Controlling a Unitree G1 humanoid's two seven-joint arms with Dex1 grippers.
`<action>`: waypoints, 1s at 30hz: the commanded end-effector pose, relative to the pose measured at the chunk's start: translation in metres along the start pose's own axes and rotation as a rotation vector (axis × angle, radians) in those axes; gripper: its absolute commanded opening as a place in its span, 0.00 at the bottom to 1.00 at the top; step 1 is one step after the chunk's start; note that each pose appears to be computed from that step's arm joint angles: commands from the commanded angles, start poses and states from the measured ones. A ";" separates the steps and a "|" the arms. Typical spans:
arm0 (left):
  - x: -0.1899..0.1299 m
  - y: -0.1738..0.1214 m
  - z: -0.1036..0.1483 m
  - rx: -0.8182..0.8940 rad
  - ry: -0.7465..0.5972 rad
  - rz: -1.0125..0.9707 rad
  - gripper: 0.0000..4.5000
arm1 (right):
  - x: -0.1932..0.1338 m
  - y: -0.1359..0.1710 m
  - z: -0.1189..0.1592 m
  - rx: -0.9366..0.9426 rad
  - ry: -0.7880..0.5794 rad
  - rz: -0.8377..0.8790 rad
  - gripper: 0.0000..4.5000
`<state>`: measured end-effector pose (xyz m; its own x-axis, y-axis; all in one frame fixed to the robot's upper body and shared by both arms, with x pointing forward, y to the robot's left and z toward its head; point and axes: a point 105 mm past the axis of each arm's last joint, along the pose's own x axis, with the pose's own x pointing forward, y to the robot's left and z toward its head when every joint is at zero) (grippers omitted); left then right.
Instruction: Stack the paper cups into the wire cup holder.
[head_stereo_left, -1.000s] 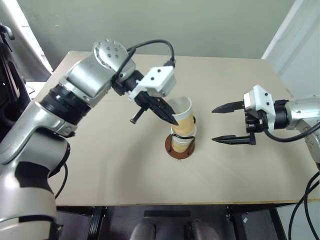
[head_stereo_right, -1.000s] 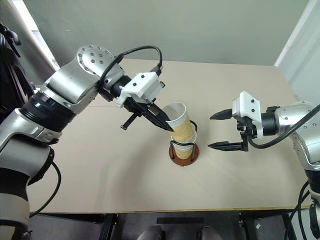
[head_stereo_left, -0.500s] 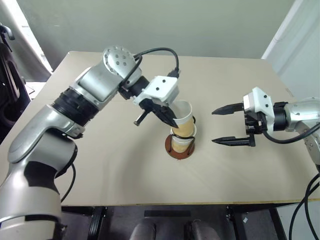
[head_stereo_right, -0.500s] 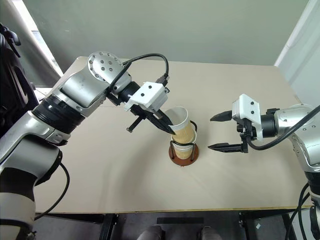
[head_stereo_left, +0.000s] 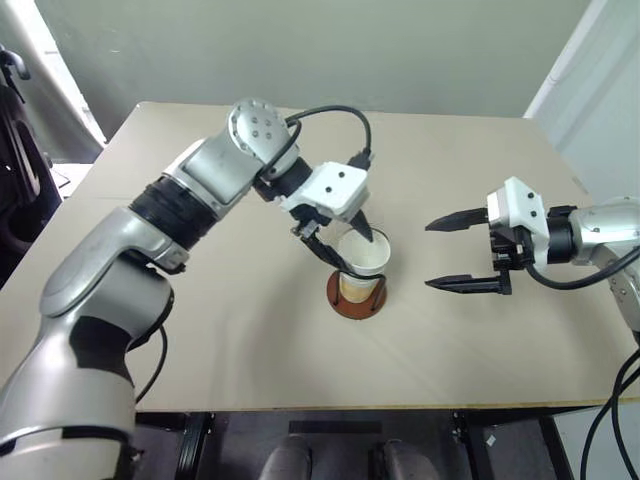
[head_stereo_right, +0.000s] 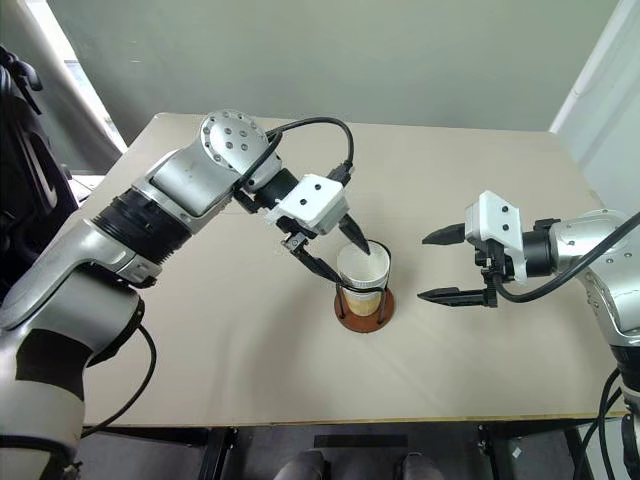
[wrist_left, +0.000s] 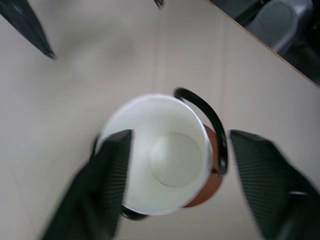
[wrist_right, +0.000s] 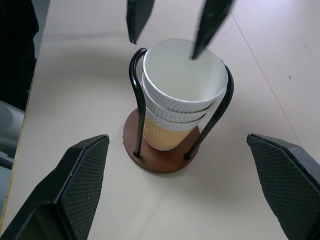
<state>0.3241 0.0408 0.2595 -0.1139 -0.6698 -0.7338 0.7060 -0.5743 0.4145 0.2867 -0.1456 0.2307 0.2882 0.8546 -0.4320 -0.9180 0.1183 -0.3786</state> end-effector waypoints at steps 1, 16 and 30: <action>-0.013 0.011 0.014 0.035 -0.058 0.067 0.99 | -0.010 -0.005 0.008 -0.043 -0.001 -0.046 1.00; -0.074 0.035 -0.025 -0.349 -0.342 0.878 0.99 | 0.001 -0.036 -0.030 0.089 0.008 -0.349 1.00; -0.128 -0.029 -0.159 -0.882 -0.122 1.745 0.99 | 0.017 -0.092 -0.077 0.330 -0.006 -0.880 1.00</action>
<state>0.4313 0.2084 0.2422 0.9614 -0.2571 0.0980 0.2357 0.9533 0.1891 0.3928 -0.1699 0.1726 0.8725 0.4519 -0.1858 -0.4886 0.8117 -0.3200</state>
